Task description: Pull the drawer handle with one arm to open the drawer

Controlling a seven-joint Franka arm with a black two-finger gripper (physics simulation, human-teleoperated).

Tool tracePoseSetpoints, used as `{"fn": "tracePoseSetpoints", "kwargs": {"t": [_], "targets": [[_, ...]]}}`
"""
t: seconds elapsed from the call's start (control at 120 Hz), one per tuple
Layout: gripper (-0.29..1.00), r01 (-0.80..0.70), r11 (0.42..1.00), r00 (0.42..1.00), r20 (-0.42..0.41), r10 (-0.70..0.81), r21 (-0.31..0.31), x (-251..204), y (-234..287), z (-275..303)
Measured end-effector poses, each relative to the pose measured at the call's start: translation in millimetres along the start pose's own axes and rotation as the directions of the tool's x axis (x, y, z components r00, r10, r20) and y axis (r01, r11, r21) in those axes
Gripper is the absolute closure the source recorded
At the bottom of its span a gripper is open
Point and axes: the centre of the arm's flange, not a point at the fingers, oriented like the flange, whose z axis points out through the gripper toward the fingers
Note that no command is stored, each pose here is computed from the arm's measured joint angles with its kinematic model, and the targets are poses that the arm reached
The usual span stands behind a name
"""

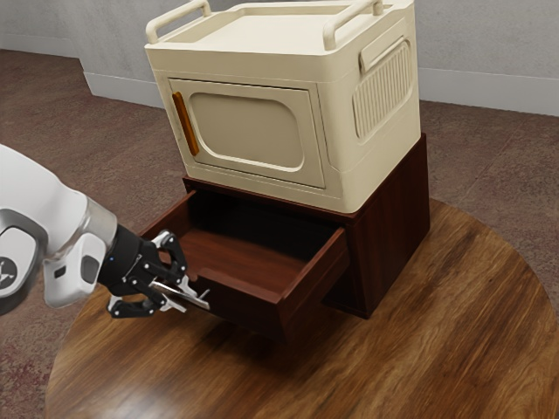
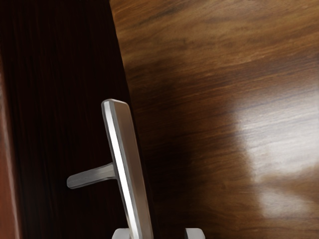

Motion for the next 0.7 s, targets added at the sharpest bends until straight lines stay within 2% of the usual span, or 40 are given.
{"fn": "tracePoseSetpoints", "kwargs": {"t": [0.217, 0.492, 0.583, 0.7], "targets": [[0.53, -0.009, 1.000, 1.000, -0.005, 0.009, 0.017, 4, 0, -20], [0.50, -0.034, 0.999, 0.999, -0.013, 0.034, 0.011, 12, -25, -76], [0.49, -0.026, 0.999, 1.000, -0.003, 0.026, -0.027, 8, -55, -87], [0.46, 0.000, 0.994, 0.998, 0.061, 0.007, -0.109, 2, -112, -100]]}}
